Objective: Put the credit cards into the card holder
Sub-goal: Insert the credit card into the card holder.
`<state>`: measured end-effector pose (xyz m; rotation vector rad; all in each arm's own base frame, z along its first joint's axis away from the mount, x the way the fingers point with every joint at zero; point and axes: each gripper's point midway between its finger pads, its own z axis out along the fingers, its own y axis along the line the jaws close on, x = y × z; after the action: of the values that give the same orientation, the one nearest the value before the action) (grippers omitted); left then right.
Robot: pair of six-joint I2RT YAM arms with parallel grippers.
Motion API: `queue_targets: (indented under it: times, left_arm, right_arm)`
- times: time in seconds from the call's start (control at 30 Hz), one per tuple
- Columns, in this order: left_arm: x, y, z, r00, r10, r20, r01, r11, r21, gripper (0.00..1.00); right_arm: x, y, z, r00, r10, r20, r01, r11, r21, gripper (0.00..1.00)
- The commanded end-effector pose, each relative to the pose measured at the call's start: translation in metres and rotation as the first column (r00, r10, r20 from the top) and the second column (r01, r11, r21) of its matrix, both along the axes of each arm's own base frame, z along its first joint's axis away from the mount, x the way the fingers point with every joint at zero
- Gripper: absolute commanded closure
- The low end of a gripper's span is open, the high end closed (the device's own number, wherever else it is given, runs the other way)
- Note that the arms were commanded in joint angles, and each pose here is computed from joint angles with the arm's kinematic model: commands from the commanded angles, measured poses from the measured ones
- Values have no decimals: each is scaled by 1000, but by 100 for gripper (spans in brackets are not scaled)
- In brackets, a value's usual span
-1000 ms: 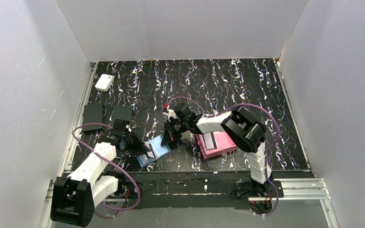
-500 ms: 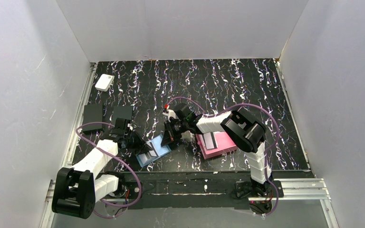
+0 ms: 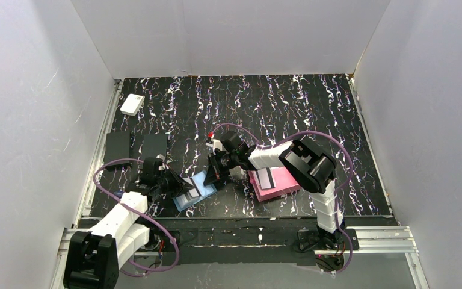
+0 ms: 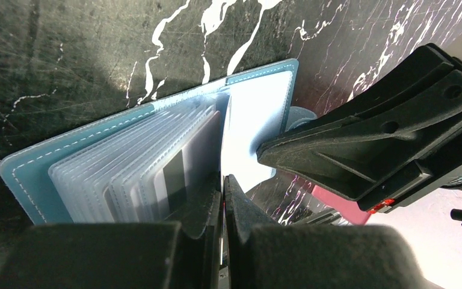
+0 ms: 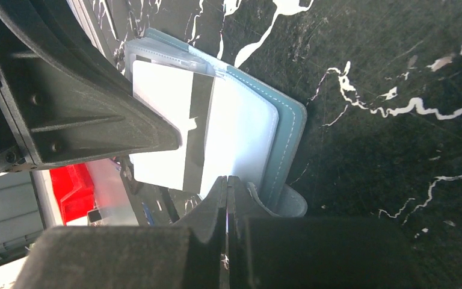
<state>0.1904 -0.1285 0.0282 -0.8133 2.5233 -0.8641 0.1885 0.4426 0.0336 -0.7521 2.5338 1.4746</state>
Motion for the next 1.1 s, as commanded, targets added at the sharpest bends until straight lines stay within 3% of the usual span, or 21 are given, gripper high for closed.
queue_targets:
  times: [0.0, 0.2, 0.47, 0.67, 0.77, 0.9, 1.07]
  left_arm:
    - [-2, 23, -26, 998, 65, -15, -62, 990, 124, 100]
    - [-3, 18, -25, 999, 42, 2, -42, 994, 99, 100]
    - [-6, 1, -22, 999, 36, -32, -37, 999, -19, 100]
    - [-19, 13, -22, 994, 40, -102, -33, 997, 70, 100]
    - [-22, 20, -19, 990, 46, -130, -32, 993, 113, 85]
    - [-22, 22, -17, 990, 54, -128, -39, 992, 121, 77]
    - [-22, 20, -20, 989, 66, -130, -51, 993, 110, 85]
  right_arm:
    - [-1, -2, -7, 1000, -3, -2, 3, 1000, 3, 99]
    - [-1, -2, -6, 1000, -3, -3, 3, 1000, 6, 99]
    - [-1, -2, -6, 1000, -2, -5, 2, 1000, 9, 99]
    - [-2, -3, -6, 1000, -2, -5, 3, 1000, 10, 99]
    - [-2, -3, -5, 1000, -2, -4, 2, 1000, 11, 99]
    - [-2, -2, -4, 1000, -2, -5, 2, 1000, 14, 99]
    - [-2, -3, -4, 1000, -1, -4, 1, 1000, 14, 99]
